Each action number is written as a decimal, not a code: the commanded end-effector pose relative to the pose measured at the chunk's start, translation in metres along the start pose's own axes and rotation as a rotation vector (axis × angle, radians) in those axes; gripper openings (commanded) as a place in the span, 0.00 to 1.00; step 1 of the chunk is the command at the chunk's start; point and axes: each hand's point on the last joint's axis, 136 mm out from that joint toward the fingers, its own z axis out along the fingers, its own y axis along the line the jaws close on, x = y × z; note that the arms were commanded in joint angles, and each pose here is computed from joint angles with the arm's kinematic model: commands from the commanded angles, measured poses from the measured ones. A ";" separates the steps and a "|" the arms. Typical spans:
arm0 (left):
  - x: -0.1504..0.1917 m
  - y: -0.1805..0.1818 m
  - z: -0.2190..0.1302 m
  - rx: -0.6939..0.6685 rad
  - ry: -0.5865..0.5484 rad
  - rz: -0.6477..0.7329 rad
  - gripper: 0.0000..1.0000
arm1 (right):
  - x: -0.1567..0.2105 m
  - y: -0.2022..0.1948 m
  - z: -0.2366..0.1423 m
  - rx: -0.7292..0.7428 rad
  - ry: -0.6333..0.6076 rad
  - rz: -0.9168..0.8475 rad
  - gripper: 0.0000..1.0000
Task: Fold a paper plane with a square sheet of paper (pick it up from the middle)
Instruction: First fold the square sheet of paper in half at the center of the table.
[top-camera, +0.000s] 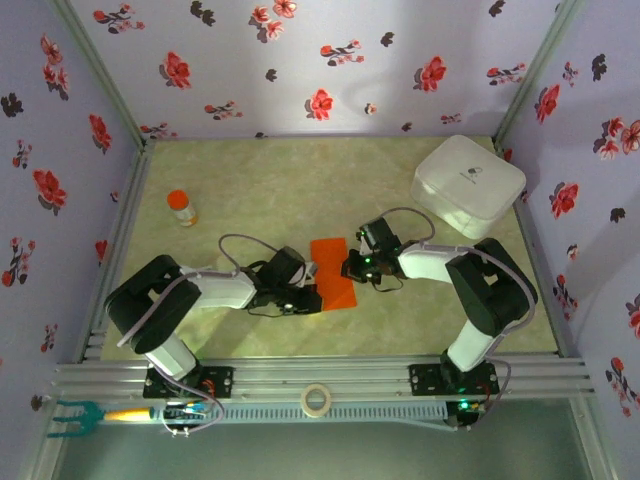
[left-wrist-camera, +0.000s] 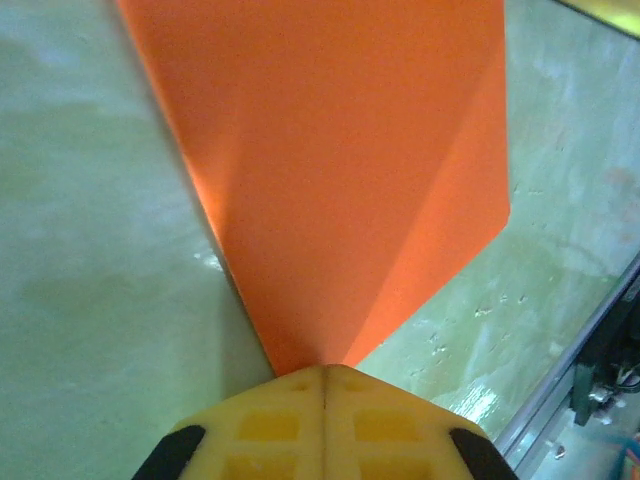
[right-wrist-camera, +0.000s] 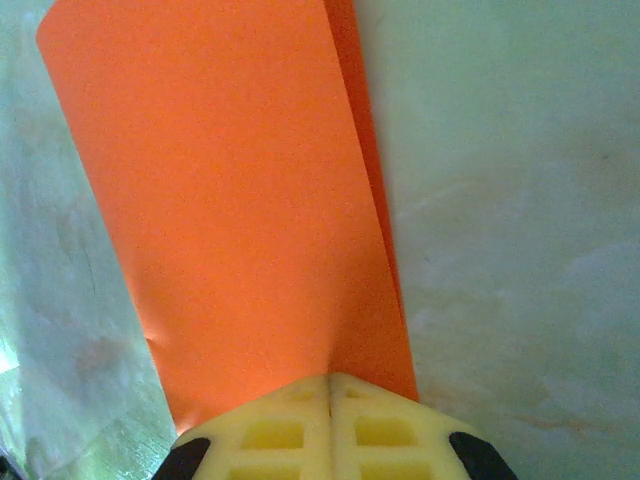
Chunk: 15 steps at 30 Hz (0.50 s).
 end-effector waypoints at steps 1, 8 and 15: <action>0.037 0.035 -0.003 -0.171 0.120 0.001 0.03 | 0.033 -0.061 0.005 0.219 0.080 0.094 0.00; 0.005 -0.004 -0.026 -0.101 0.003 0.063 0.04 | 0.033 -0.060 0.004 0.216 0.085 0.093 0.00; -0.045 -0.028 -0.031 0.082 -0.091 -0.009 0.04 | 0.034 -0.060 0.003 0.215 0.081 0.093 0.00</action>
